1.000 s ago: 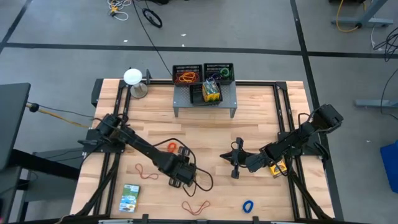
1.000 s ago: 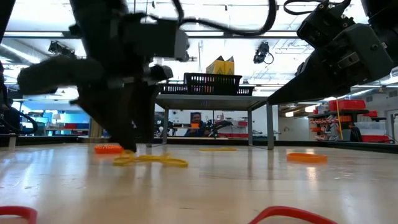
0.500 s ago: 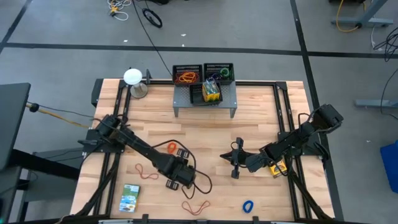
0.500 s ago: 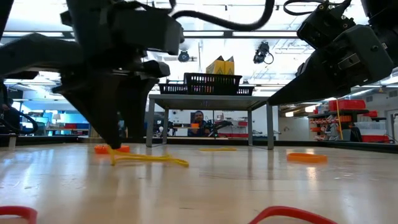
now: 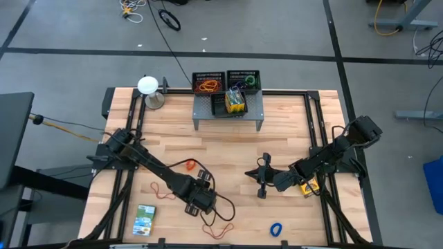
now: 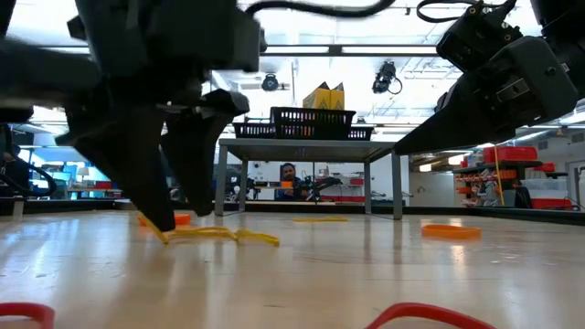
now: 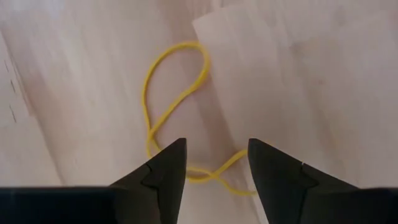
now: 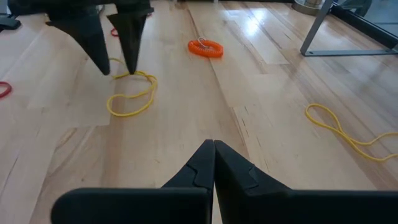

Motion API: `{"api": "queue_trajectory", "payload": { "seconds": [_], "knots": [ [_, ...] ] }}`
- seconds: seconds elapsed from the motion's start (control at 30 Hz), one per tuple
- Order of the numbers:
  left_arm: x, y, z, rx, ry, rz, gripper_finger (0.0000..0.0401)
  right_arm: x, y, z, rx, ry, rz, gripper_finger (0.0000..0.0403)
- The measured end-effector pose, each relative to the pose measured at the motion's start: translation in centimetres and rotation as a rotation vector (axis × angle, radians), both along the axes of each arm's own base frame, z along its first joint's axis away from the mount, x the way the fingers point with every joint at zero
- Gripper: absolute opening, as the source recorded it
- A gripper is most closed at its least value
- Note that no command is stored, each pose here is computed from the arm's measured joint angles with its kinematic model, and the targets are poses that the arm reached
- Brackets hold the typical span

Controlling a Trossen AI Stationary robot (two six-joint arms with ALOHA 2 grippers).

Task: Pick & Place Office Desk Supplies
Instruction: Put the yellow rubber band into the top left black basket on the shelf

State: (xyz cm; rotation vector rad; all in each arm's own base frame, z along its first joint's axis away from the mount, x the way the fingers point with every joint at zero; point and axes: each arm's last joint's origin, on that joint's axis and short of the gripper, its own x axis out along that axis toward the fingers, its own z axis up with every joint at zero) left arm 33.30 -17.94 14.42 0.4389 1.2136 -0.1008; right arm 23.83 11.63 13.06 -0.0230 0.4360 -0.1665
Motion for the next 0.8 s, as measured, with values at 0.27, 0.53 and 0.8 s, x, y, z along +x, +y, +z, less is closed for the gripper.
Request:
{"api": "queue_trajectory", "payload": {
  "seconds": [0.27,0.53,0.8],
  "knots": [
    [0.1,1.4,-1.0,-0.039,0.011,0.077,0.0151,0.0,0.0,0.0,0.007,-0.001,-0.003,0.0009],
    [0.2,1.5,-1.1,-0.054,0.024,0.040,0.0072,0.0,0.0,0.0,0.006,-0.001,-0.003,0.0009],
    [0.2,1.5,1.8,-0.077,-0.019,0.057,0.0006,0.0,0.0,0.0,0.006,0.000,-0.003,0.0009]
  ]
}}
